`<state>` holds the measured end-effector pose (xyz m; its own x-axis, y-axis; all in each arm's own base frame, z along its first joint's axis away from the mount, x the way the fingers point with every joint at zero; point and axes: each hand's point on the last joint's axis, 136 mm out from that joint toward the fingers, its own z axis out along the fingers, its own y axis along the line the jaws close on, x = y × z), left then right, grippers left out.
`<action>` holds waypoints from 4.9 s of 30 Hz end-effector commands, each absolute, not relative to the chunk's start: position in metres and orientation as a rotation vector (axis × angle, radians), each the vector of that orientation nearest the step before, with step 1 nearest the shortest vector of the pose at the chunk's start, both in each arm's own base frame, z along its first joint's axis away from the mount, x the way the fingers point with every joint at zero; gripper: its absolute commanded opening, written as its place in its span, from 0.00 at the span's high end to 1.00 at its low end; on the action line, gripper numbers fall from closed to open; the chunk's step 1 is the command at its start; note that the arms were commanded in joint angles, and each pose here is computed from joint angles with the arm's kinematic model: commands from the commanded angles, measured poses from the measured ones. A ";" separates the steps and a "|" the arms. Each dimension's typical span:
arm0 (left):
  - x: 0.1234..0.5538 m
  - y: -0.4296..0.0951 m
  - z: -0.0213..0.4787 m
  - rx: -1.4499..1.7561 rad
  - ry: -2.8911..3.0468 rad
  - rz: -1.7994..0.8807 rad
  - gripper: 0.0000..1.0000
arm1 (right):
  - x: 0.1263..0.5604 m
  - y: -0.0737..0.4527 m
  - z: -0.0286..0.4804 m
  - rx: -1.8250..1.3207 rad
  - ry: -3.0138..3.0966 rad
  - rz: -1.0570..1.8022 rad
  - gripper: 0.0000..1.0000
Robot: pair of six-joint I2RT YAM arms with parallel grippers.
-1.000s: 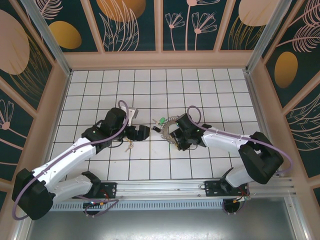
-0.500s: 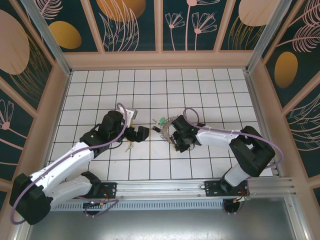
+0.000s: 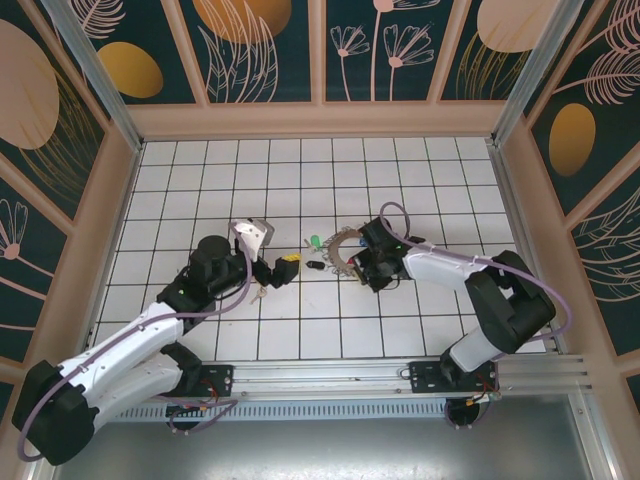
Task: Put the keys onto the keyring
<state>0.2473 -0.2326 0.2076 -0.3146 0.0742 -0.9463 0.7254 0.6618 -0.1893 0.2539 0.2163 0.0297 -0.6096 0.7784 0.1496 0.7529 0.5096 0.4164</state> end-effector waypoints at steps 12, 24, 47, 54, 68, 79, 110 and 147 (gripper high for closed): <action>0.261 -0.211 0.217 0.633 1.663 -0.524 0.01 | 0.258 0.182 0.064 1.112 2.720 0.587 0.67; 0.253 -0.190 0.206 0.594 1.680 -0.454 0.01 | 0.269 0.206 0.042 0.963 2.765 0.608 0.69; 0.245 -0.193 0.188 0.692 1.708 -0.439 0.01 | 0.268 0.185 0.057 0.385 2.789 0.658 0.79; 0.248 -0.194 0.184 0.656 1.742 -0.464 0.01 | 0.263 0.179 0.039 0.325 2.873 0.573 0.79; 0.249 -0.196 0.180 0.658 1.763 -0.474 0.01 | 0.263 0.177 0.027 0.627 2.797 0.699 0.77; 0.247 -0.199 0.180 0.655 1.771 -0.502 0.01 | 0.281 0.171 0.045 0.561 2.714 0.657 0.74; 0.250 -0.201 0.169 0.655 1.824 -0.501 0.01 | 0.258 0.159 0.031 0.619 2.680 0.731 0.78; 0.251 -0.201 0.167 0.660 1.825 -0.499 0.01 | 0.294 0.144 0.070 0.171 2.711 0.441 0.73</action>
<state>0.2494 -0.1982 0.1558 -0.2802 0.2232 -0.9336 0.6471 0.7623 -0.0120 0.2959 0.1550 0.0689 -0.8843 0.3441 -0.3156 0.1761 0.8718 0.4571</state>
